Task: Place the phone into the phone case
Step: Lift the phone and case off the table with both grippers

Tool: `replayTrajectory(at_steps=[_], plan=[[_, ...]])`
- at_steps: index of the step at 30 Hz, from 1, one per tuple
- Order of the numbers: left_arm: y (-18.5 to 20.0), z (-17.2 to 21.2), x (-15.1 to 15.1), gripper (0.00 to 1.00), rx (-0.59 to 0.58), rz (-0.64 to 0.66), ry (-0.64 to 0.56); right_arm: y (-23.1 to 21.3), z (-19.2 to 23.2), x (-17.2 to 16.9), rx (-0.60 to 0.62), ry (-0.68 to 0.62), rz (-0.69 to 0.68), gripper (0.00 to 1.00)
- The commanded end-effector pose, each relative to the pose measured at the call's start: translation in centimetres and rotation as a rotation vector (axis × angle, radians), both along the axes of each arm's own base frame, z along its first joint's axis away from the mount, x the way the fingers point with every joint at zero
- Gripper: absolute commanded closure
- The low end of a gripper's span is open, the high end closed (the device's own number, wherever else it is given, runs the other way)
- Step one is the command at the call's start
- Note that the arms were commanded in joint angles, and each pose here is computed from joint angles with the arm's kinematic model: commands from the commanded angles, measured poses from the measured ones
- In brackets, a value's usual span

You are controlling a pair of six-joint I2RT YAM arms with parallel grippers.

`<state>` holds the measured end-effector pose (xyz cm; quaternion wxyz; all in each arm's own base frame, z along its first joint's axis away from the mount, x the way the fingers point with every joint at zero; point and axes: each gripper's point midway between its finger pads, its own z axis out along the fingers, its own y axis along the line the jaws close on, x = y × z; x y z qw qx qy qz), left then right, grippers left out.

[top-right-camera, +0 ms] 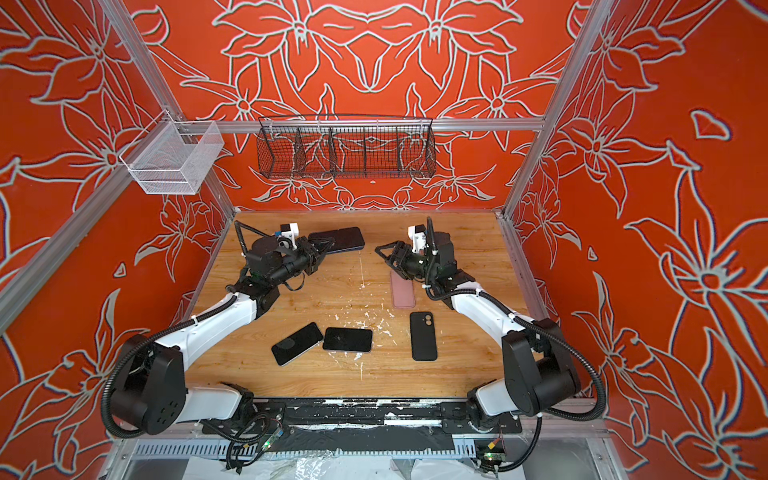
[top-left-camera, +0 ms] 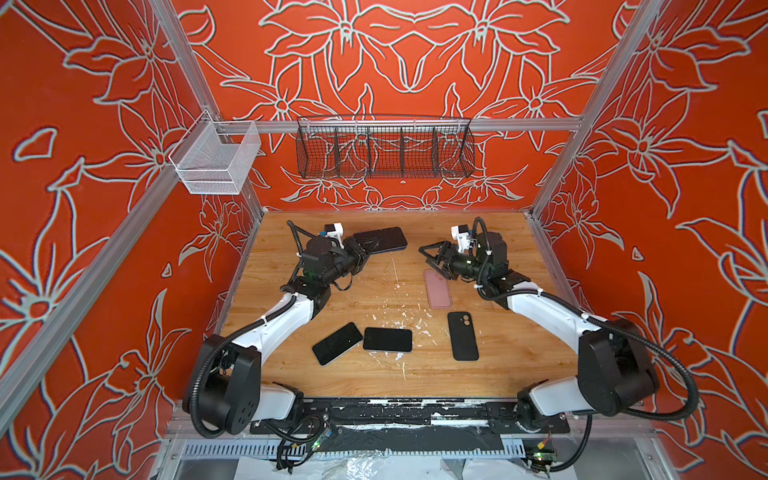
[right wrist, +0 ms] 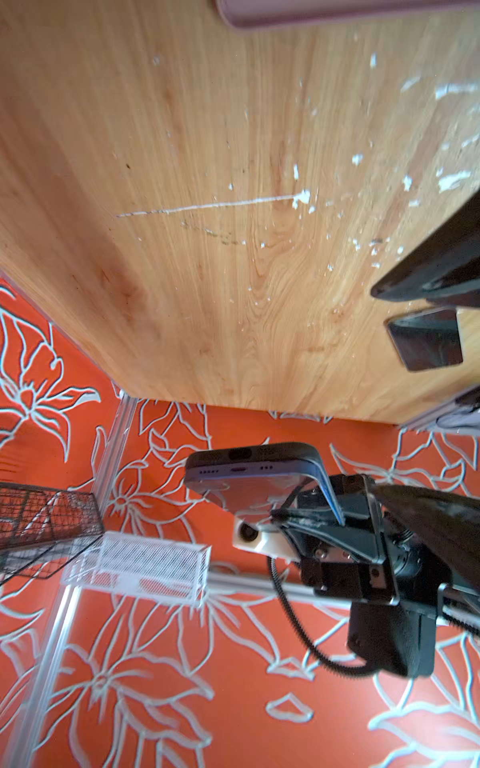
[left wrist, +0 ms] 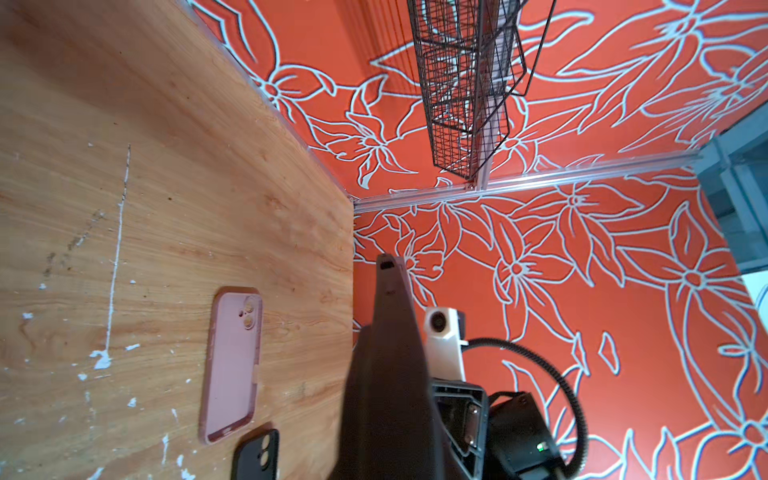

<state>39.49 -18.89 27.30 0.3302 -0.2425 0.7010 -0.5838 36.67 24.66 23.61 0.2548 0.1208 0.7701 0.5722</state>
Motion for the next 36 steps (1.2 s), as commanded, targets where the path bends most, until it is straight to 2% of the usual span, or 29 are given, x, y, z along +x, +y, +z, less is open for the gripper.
replayTrajectory(at_steps=[1,8,14,23,36], plan=[[0.1,4.7,-0.4,1.00,-0.122,0.018,-0.063,1.2,5.4,0.4,0.219,-0.090,-0.006,0.30],[-0.1,5.5,-1.0,1.00,-0.172,0.015,-0.065,3.9,6.6,-0.1,0.238,-0.107,0.008,0.30],[-0.4,5.5,-1.3,1.00,-0.194,-0.003,-0.067,4.9,5.8,0.4,0.279,-0.061,-0.011,0.31],[-0.5,5.5,-2.2,1.00,-0.194,-0.009,-0.069,4.9,5.8,1.2,0.320,-0.052,-0.053,0.43],[-0.6,5.0,-2.6,1.00,-0.177,-0.009,-0.067,5.7,4.8,1.3,0.356,-0.004,-0.062,0.74]])
